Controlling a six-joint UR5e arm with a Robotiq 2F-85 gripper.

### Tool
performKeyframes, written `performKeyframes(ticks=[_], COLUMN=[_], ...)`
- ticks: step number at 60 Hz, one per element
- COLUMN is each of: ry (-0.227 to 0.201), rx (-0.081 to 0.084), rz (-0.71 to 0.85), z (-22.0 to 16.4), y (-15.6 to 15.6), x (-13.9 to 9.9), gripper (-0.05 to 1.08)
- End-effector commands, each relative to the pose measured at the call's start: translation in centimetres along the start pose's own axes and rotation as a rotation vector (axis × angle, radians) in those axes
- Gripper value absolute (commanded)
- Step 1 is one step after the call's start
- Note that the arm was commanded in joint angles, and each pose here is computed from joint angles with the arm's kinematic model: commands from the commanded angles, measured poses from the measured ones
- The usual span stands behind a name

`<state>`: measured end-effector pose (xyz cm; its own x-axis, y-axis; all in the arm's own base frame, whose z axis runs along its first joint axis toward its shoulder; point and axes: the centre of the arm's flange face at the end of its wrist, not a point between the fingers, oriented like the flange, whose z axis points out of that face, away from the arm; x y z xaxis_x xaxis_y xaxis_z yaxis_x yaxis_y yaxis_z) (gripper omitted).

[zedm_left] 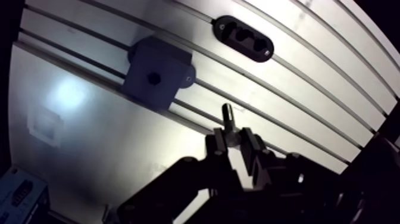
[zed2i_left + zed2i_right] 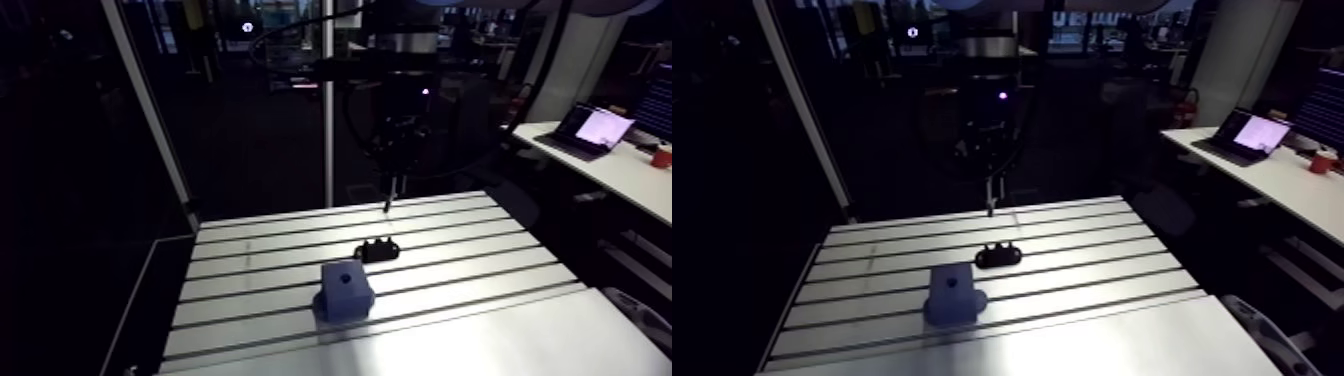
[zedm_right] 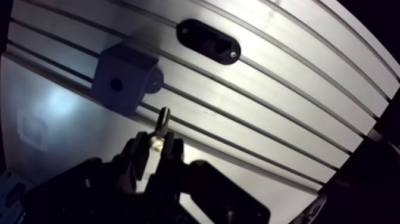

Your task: Pick up the M10 bolt and insert it into the hex recess until seated.

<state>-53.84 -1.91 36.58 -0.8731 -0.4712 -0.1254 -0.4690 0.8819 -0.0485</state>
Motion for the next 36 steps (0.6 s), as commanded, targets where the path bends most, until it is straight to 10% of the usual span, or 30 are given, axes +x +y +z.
performKeyframes(ticks=[1,36], ry=[-0.061,-0.093], rx=[-0.038,-0.04], rz=[-0.138,-0.152], z=[0.3,2.0], y=[-4.2,-7.5], x=[1.7,2.3], gripper=[0.75,0.75])
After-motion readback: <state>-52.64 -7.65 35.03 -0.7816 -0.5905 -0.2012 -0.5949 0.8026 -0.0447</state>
